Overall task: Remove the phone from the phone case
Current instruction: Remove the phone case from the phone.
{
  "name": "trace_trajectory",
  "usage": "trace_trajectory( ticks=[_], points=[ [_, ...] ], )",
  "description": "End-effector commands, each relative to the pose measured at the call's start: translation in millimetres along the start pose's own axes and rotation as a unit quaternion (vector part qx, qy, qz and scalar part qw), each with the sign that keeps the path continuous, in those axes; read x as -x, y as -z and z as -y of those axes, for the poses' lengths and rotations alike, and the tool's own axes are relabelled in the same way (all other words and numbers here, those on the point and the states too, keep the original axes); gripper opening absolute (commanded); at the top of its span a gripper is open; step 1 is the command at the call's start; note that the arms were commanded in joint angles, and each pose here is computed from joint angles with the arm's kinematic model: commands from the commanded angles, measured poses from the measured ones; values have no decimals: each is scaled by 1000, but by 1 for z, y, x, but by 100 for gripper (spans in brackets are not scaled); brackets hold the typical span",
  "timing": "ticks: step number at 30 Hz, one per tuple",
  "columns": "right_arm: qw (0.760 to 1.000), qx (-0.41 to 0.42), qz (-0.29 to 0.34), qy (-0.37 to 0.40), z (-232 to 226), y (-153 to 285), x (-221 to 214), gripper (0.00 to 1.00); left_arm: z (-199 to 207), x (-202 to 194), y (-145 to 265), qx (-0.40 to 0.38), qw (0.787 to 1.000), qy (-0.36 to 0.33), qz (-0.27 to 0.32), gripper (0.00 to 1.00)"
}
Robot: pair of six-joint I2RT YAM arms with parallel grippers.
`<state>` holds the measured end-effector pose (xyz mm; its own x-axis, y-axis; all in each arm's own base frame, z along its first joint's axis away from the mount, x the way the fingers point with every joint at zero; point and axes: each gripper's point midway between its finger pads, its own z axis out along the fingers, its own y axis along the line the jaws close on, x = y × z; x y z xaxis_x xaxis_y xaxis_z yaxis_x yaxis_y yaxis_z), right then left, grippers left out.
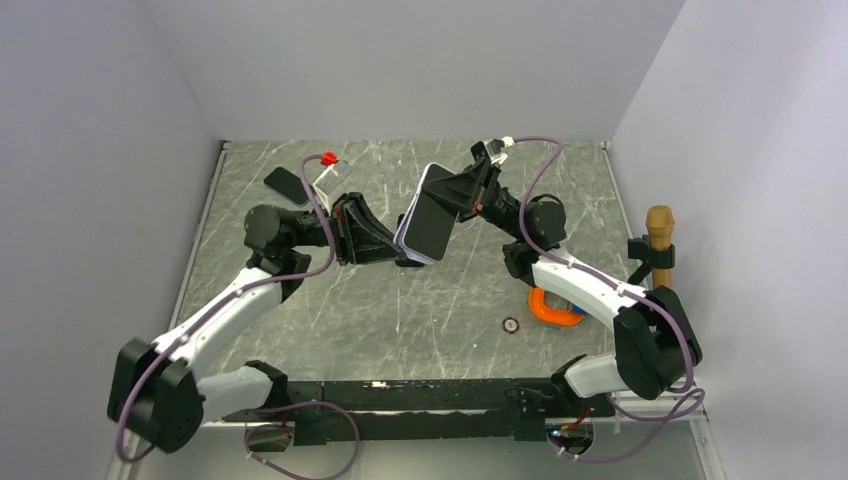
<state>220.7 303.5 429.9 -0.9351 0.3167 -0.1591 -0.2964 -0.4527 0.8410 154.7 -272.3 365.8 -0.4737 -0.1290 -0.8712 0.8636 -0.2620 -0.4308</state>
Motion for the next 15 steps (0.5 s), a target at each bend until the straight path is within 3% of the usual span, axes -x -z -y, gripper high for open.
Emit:
trace_trajectory(
  ticks=[1,4,5,6,8,11,13,15],
  points=[
    [992,104,-69,15,-83,-4,-44,0,-94,-12,27,273,959,71,12,0],
    [993,92,-64,25,-79,-7,-41,0,-106,-15,50,387,919,71,29,0],
    [994,85,-61,33,-76,-7,-40,0,-106,-15,55,406,910,79,37,3],
    [995,73,-55,42,-73,-7,-37,0,-104,-17,59,415,904,89,39,12],
    [996,36,-39,70,-60,-5,-26,0,-89,-19,52,389,916,94,26,35],
    [994,-15,-15,104,-45,2,-8,0,-60,-19,42,335,938,84,10,59],
    [992,-41,1,123,-37,8,4,0,-40,-16,38,306,950,65,13,81],
    [989,-63,10,133,-28,13,13,0,-24,-11,39,296,953,50,28,85]
  ],
)
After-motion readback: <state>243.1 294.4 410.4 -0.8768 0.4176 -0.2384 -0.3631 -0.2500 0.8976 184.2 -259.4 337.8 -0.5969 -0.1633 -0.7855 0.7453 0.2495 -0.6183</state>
